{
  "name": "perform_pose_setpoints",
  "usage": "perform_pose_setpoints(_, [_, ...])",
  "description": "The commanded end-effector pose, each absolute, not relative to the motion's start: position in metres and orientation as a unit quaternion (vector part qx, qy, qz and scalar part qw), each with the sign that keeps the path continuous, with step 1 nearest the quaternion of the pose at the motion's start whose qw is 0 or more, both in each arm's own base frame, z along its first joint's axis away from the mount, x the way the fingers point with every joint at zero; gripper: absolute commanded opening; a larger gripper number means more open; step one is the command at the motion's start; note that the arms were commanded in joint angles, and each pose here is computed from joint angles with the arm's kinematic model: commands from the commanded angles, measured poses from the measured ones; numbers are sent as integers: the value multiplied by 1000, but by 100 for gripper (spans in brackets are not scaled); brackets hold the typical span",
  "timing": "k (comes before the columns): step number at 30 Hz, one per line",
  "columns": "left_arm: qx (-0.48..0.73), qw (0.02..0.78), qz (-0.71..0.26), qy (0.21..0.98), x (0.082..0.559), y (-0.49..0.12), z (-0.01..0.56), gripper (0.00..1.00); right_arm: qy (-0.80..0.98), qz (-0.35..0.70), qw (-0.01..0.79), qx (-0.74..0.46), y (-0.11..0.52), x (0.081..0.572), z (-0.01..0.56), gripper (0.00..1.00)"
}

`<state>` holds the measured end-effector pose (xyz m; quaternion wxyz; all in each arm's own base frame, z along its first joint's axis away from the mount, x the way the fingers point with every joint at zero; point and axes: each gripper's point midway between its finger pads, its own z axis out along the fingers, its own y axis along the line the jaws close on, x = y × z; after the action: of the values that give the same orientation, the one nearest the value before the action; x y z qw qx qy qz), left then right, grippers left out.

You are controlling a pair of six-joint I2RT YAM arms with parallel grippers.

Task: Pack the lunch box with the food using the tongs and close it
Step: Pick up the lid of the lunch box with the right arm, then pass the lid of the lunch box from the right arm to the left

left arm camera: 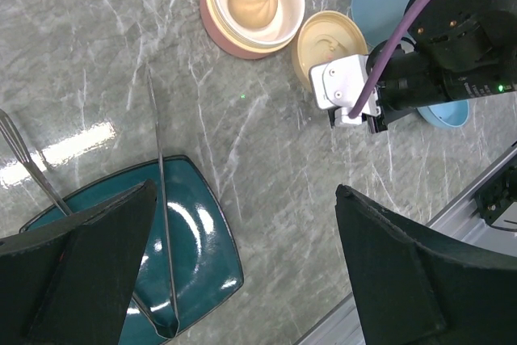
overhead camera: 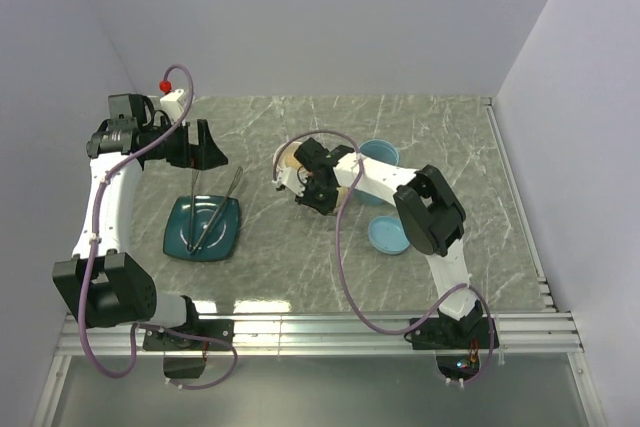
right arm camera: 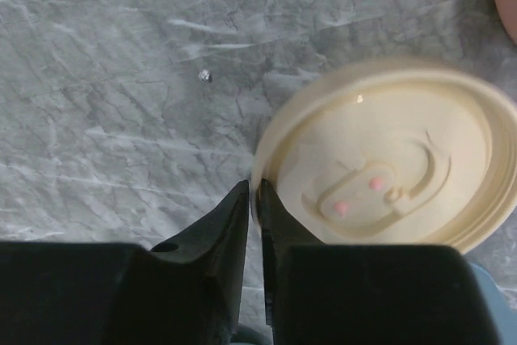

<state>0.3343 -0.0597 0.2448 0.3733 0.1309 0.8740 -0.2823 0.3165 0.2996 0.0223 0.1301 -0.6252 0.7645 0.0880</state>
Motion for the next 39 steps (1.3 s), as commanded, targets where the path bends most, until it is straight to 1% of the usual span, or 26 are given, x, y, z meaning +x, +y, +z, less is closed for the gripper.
perform_pose_setpoints(1, [142, 396, -280, 863, 334, -60, 257, 98, 757, 84, 126, -635, 302, 305, 13, 17])
perform_pose_setpoints(6, [138, 398, -283, 861, 336, -61, 260, 99, 758, 64, 114, -639, 297, 299, -2, 17])
perform_pose_setpoints(8, [136, 401, -282, 861, 336, -61, 263, 99, 760, 65, 108, -637, 295, 297, -3, 4])
perform_pose_setpoints(9, [136, 403, -283, 860, 336, -62, 264, 99, 761, 74, 109, -635, 297, 295, 1, 0])
perform_pose_setpoints(10, [137, 410, -281, 857, 336, -61, 269, 99, 765, 84, 115, -629, 299, 293, 11, 0])
perform_pose_setpoints(12, [144, 417, -289, 850, 334, -65, 276, 99, 765, 116, 135, -619, 313, 292, 39, 0])
perform_pose_setpoints(14, [142, 435, -286, 842, 334, -65, 288, 99, 762, 168, 151, -606, 327, 280, 79, 0])
perform_pose_setpoints(15, [144, 445, -283, 837, 335, -65, 294, 99, 759, 189, 182, -597, 337, 282, 114, 0])
perform_pose_setpoints(17, [147, 477, -279, 821, 335, -64, 313, 99, 747, 231, 208, -589, 349, 278, 150, 0])
perform_pose_setpoints(20, [153, 511, -293, 794, 330, -70, 336, 99, 717, 305, 265, -568, 365, 278, 231, 0])
perform_pose_setpoints(22, [169, 517, -337, 768, 320, -84, 353, 99, 705, 366, 271, -544, 362, 275, 269, 0])
perform_pose_setpoints(23, [177, 517, -358, 757, 316, -90, 359, 99, 686, 391, 296, -538, 364, 277, 302, 0])
perform_pose_setpoints(24, [183, 519, -377, 745, 313, -95, 366, 99, 684, 417, 291, -522, 362, 275, 316, 0])
perform_pose_setpoints(25, [177, 499, -426, 734, 303, -105, 371, 98, 681, 435, 305, -504, 351, 287, 333, 0])
perform_pose_setpoints(26, [202, 522, -434, 706, 304, -109, 387, 96, 646, 487, 305, -503, 350, 277, 362, 0])
perform_pose_setpoints(27, [214, 507, -467, 692, 294, -116, 385, 95, 639, 516, 308, -481, 346, 280, 380, 0])
perform_pose_setpoints(28, [195, 494, -495, 687, 286, -120, 393, 94, 620, 544, 306, -475, 342, 277, 395, 0])
perform_pose_setpoints(29, [204, 502, -504, 673, 283, -123, 400, 92, 615, 564, 304, -459, 332, 284, 403, 0])
perform_pose_setpoints(30, [242, 547, -488, 636, 282, -124, 418, 92, 576, 608, 297, -458, 328, 273, 432, 0])
perform_pose_setpoints(31, [220, 546, -504, 632, 275, -126, 418, 92, 561, 624, 294, -457, 324, 270, 442, 0])
perform_pose_setpoints(32, [222, 562, -500, 620, 273, -127, 424, 93, 570, 640, 273, -438, 321, 274, 431, 0])
perform_pose_setpoints(33, [243, 589, -488, 596, 269, -128, 433, 94, 536, 652, 299, -444, 313, 265, 467, 0])
perform_pose_setpoints(34, [246, 592, -491, 589, 265, -133, 432, 94, 523, 659, 310, -442, 310, 261, 476, 0])
perform_pose_setpoints(35, [240, 611, -482, 581, 268, -133, 437, 95, 551, 690, 259, -392, 307, 254, 476, 0])
perform_pose_setpoints(36, [238, 622, -474, 575, 269, -134, 440, 95, 511, 685, 301, -422, 305, 251, 489, 0])
perform_pose_setpoints(39, [227, 656, -449, 563, 274, -144, 454, 96, 500, 704, 294, -411, 302, 245, 503, 0])
